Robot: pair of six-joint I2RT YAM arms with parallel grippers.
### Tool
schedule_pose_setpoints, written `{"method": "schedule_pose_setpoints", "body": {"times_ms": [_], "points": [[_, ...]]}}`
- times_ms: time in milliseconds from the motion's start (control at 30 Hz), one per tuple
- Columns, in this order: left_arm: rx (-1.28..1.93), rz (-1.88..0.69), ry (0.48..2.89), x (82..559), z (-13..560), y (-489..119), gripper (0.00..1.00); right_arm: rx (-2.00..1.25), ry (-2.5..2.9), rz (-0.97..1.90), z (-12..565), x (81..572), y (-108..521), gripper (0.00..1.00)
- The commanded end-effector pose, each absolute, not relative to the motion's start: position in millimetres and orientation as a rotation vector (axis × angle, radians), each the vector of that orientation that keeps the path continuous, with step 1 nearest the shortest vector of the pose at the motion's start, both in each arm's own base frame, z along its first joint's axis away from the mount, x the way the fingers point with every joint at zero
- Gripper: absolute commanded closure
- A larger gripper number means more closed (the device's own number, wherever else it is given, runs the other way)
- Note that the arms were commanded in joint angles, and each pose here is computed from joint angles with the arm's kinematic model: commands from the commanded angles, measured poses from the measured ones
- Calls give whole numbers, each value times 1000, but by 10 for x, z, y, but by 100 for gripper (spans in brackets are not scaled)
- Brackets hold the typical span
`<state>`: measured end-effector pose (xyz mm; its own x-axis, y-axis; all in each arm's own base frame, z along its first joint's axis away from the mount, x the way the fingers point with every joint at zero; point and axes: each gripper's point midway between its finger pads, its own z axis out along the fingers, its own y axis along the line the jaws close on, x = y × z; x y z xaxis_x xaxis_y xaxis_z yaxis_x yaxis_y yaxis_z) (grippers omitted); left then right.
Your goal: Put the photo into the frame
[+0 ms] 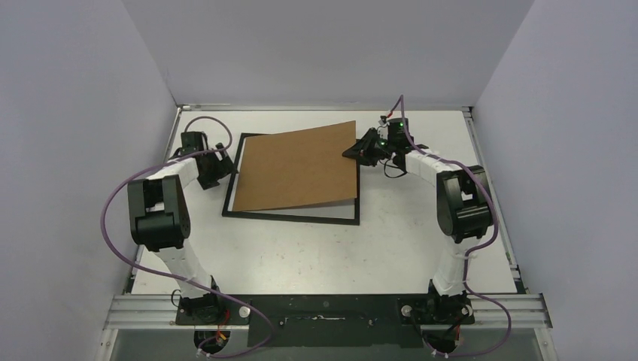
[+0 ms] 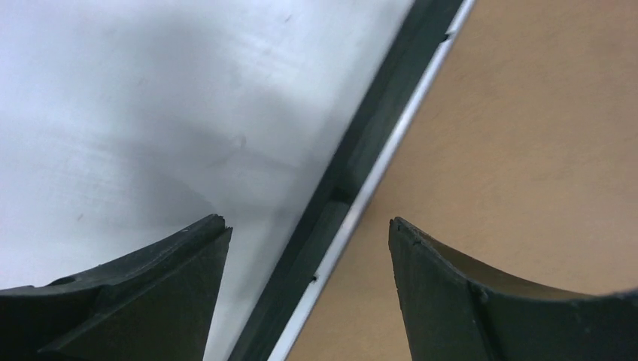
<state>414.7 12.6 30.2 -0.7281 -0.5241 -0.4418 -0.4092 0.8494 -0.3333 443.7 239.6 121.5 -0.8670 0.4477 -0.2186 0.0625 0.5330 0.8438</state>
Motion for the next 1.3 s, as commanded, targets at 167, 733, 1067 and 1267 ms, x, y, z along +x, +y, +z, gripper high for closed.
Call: {"method": "schedule_pose_setpoints", "body": {"times_ms": [167,733,1067,1267], "points": [[-535,-625,2431,4560,433,-194,31,314,2498,1163,884,4311,2495,83],[-528,-680,2470,4501,344,-266,46,255,2629,943,849,4254,2400,34],[-524,-664,2471,4526,347,-232,46,189,2785,664,835,4144,2004,22],[-515,-654,2470,4536,372,-208,45,155,2778,568,827,4199,1837,19]]}}
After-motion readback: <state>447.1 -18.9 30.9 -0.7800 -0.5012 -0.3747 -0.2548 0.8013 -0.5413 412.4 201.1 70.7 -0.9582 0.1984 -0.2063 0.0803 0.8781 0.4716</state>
